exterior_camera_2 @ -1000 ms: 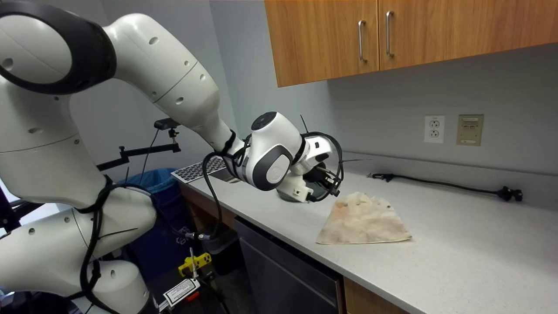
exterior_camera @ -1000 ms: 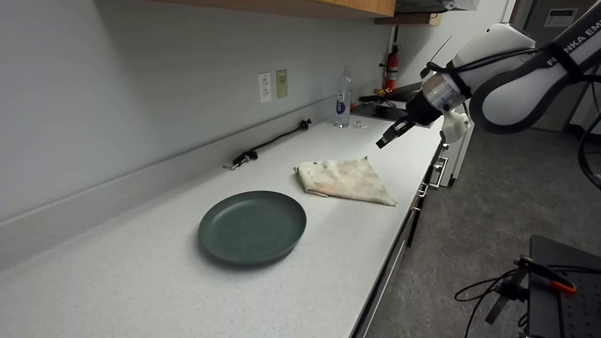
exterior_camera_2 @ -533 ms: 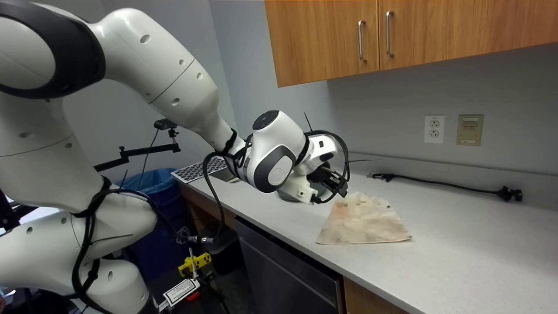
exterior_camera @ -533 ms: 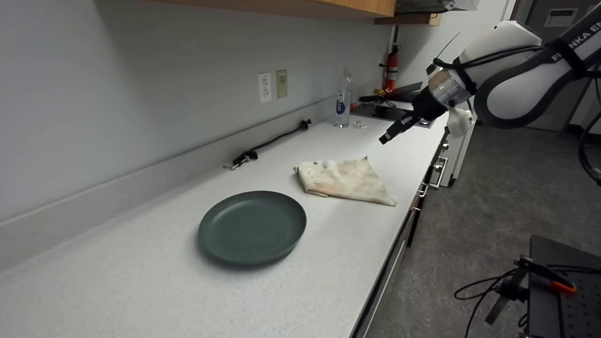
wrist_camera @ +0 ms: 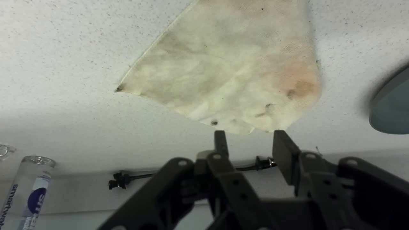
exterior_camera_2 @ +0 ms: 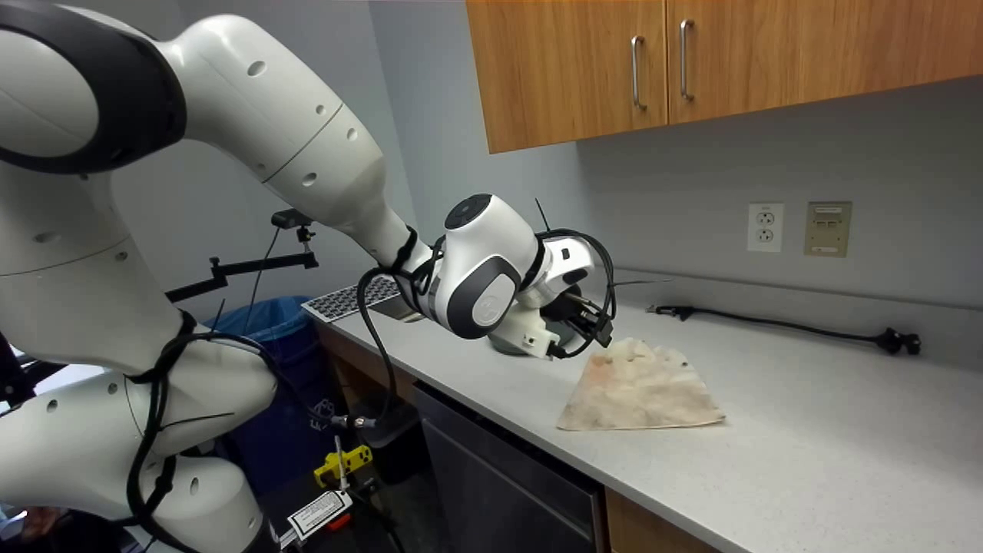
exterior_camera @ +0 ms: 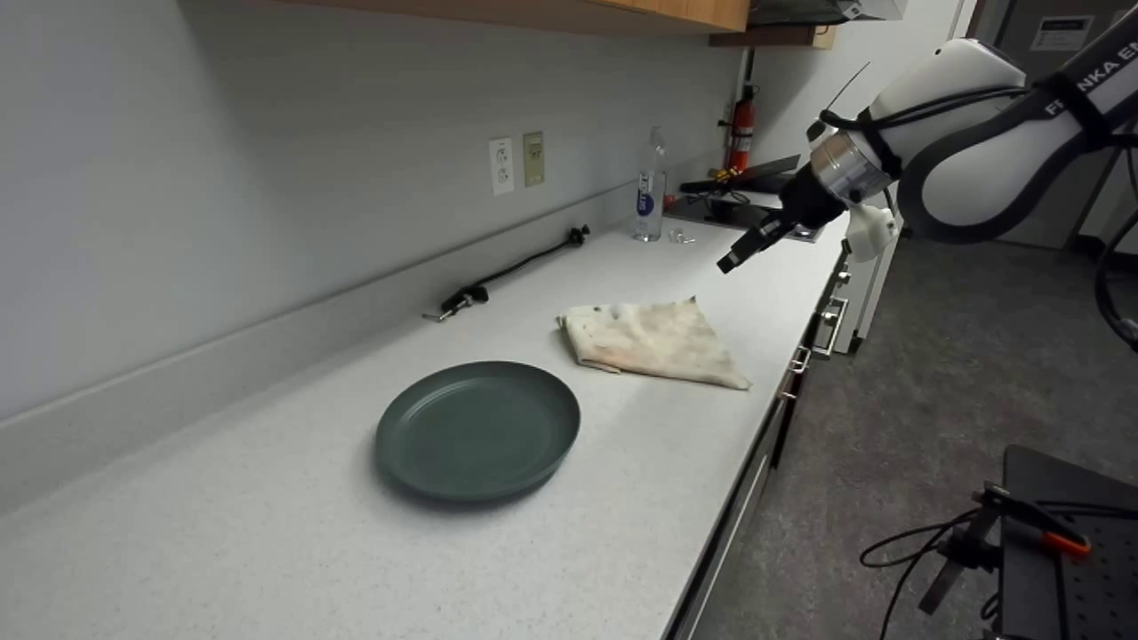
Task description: Spread the towel out on the counter
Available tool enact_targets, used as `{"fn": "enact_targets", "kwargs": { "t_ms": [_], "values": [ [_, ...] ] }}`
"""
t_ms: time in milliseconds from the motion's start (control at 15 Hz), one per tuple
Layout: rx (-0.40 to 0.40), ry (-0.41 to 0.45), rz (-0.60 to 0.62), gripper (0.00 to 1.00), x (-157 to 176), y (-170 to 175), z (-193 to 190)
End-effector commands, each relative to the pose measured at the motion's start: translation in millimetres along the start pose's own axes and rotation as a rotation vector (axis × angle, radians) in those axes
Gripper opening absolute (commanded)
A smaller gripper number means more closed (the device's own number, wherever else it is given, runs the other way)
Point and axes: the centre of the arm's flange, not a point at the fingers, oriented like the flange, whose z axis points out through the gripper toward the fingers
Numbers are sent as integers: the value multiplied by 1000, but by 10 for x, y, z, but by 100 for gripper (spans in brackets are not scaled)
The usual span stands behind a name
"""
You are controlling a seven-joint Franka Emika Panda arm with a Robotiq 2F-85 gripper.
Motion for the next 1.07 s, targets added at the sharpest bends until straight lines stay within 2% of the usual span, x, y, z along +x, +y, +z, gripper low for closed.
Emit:
{"fn": "enact_targets", "kwargs": {
  "t_ms": [0, 200, 267, 667, 733, 1000],
  "values": [
    [-4, 20, 33, 73, -85, -22, -22],
    [-31, 29, 42, 96, -157, -111, -71],
    [-42, 34, 27, 99, -189, -131, -86],
    [-18, 90, -188, 100, -404, -178, -194],
    [1, 65, -109, 100, -296, -199, -61],
    [6, 65, -110, 100, -316, -206, -57]
  ]
}}
